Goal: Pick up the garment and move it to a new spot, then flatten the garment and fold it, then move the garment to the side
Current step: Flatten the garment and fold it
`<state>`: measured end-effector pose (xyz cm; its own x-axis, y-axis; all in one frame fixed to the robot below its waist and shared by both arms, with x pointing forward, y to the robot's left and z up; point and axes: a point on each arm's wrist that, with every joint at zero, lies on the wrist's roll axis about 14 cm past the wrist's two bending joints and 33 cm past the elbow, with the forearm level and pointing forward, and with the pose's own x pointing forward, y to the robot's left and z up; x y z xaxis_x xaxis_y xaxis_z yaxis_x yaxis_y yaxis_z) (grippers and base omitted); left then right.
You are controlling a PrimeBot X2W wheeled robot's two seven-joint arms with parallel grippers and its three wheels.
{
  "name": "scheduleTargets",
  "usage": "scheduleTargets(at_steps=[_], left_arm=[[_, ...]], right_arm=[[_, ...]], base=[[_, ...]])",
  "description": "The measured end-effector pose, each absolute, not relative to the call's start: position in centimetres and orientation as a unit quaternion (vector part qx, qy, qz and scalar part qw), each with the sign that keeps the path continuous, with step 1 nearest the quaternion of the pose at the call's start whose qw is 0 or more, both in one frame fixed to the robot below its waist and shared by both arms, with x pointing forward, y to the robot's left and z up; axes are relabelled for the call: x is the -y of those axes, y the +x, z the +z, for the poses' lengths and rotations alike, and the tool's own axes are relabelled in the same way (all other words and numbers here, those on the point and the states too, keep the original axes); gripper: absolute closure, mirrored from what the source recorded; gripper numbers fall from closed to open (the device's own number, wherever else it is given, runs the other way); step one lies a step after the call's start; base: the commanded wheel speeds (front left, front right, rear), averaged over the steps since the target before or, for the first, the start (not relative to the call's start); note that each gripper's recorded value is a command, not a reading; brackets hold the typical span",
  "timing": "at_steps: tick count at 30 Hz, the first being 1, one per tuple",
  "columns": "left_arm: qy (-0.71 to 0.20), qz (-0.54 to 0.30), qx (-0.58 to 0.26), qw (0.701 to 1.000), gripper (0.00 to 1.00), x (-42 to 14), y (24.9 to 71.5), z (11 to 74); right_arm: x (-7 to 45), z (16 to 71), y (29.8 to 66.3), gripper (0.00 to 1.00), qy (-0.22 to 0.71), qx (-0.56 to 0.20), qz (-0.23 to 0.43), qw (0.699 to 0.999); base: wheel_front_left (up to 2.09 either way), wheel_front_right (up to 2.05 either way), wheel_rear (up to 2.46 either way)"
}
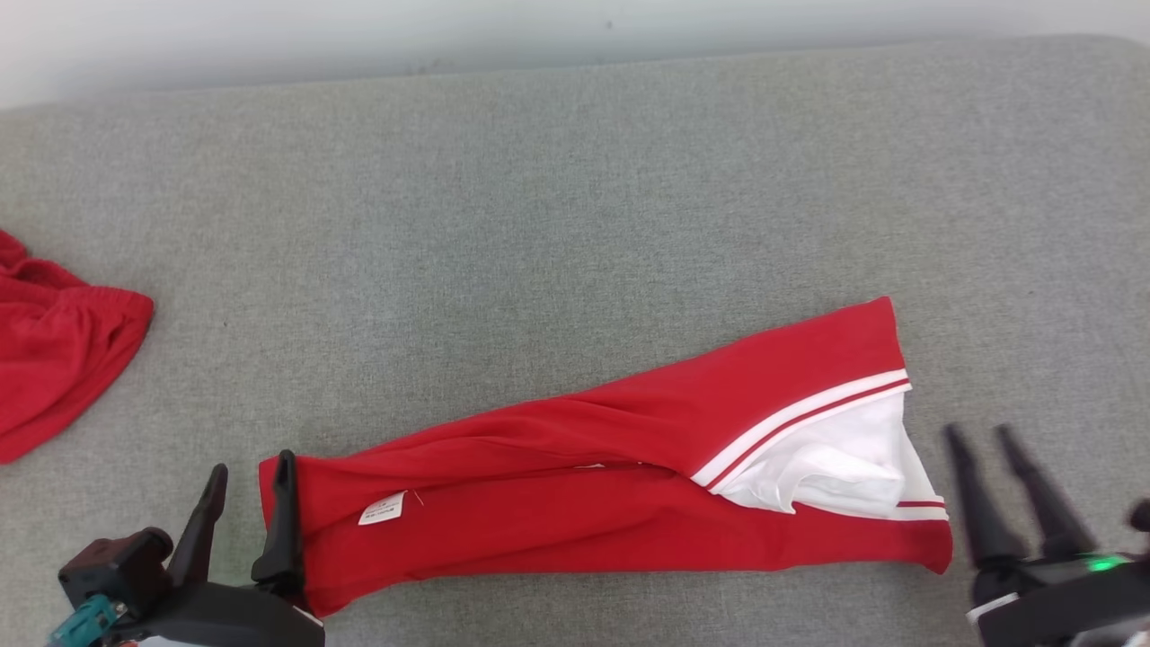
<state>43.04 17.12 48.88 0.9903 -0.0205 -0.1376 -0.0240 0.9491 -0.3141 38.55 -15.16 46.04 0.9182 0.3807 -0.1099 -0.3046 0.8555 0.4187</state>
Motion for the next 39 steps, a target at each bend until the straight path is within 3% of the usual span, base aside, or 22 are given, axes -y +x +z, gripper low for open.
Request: scheduleTargets(at_steps=[7,15,39], left_arm=[[-0.126,0.002,-0.009,0.992,0.0,-16.9,43.9,51.5],[-0.094,0.004,0.056,0.994,0.0,-16.7,44.4,54.6],[-0.06,0.007,0.087,0.994,0.0,-16.1,40.2,56.1]], right_arm=[[18.4,50.8,40.0,0.0,0.177,0.02,0.104,0.978],[19.3,54.4,40.2,0.0,0.111,0.088,0.079,0.987],[14.2,53.2,37.2,0.0,0.035,0.044,0.164,0.985]], base=[[0.0,0.0,0.0],[0.0,0.0,0.0],[0.0,0.0,0.0]])
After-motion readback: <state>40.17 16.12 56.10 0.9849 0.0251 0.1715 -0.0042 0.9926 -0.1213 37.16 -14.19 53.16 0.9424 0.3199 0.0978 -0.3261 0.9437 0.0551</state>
